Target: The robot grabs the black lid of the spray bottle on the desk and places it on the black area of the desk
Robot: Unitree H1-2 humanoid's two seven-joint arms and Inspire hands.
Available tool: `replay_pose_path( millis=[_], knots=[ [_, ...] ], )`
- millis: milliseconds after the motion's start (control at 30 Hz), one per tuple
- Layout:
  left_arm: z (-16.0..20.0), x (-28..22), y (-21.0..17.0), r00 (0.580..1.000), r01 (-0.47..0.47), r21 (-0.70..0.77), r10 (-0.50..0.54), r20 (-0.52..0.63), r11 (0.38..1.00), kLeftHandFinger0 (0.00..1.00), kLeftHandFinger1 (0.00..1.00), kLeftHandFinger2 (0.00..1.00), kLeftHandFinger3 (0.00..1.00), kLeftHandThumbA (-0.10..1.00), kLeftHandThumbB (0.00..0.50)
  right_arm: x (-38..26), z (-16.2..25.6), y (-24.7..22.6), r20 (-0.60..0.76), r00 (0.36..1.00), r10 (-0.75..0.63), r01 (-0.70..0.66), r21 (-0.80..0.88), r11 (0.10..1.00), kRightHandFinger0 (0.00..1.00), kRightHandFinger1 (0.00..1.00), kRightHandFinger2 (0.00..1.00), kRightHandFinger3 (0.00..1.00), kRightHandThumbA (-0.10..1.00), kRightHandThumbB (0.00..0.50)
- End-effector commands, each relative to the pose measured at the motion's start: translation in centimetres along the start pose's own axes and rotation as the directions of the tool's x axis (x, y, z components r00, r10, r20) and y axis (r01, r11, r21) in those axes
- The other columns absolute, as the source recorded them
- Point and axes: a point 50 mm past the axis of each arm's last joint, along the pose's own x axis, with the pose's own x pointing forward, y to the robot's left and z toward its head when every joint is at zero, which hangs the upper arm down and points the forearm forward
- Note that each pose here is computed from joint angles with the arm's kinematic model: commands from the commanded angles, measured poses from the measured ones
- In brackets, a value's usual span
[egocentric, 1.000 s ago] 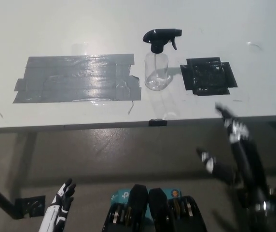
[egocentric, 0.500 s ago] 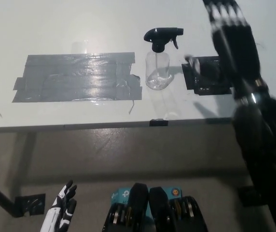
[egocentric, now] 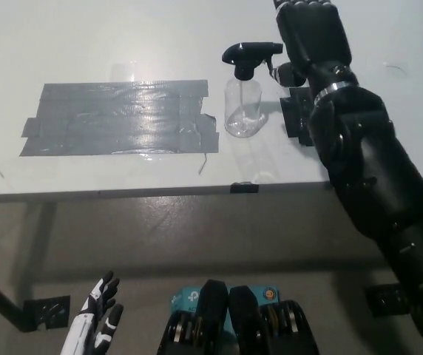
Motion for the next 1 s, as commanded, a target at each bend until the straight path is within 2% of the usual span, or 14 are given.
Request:
replay_pose_path(
  millis=[0,200,367,567,733,967],
  knots=[
    [1.0,0.1,0.3,0.999,0.021,0.025,-0.022,0.039,0.999,1.0,1.0,1.0,1.0,0.88,0.042,2.1,1.1,-2.2,-0.024,0.998,-0.065,0.065,-0.033,0.997,1.0,1.0,1.0,1.0,0.98,0.416],
    [1.1,0.6,0.4,0.999,0.027,0.038,-0.029,0.046,0.999,1.0,1.0,1.0,1.0,0.9,0.037,2.8,0.8,-1.7,-0.05,0.998,-0.033,0.032,-0.035,0.999,1.0,1.0,1.0,1.0,0.96,0.415],
    [1.3,1.1,0.4,0.998,0.032,0.045,-0.034,0.05,0.998,1.0,1.0,1.0,1.0,0.9,0.046,3.3,0.6,-1.8,-0.062,0.998,-0.022,0.021,-0.028,0.999,1.0,1.0,1.0,1.0,0.99,0.415],
    [1.5,1.5,0.5,0.998,0.032,0.048,-0.035,0.057,0.998,1.0,1.0,1.0,1.0,0.87,0.018,3.8,0.3,-1.8,-0.052,0.998,-0.044,0.043,-0.029,0.999,1.0,1.0,1.0,1.0,0.97,0.412],
    [1.5,1.6,0.5,0.998,0.021,0.053,-0.024,0.062,0.998,1.0,1.0,1.0,1.0,0.85,0.023,4.0,0.4,-2.1,-0.054,0.996,-0.066,0.065,-0.021,0.998,1.0,1.0,1.0,1.0,0.96,0.401],
    [1.7,1.8,0.4,0.997,0.02,0.057,-0.024,0.072,0.998,1.0,1.0,1.0,1.0,0.83,0.0,4.8,0.6,-2.5,-0.065,0.996,-0.066,0.064,-0.025,0.998,1.0,1.0,1.0,1.0,0.96,0.391]
  ],
)
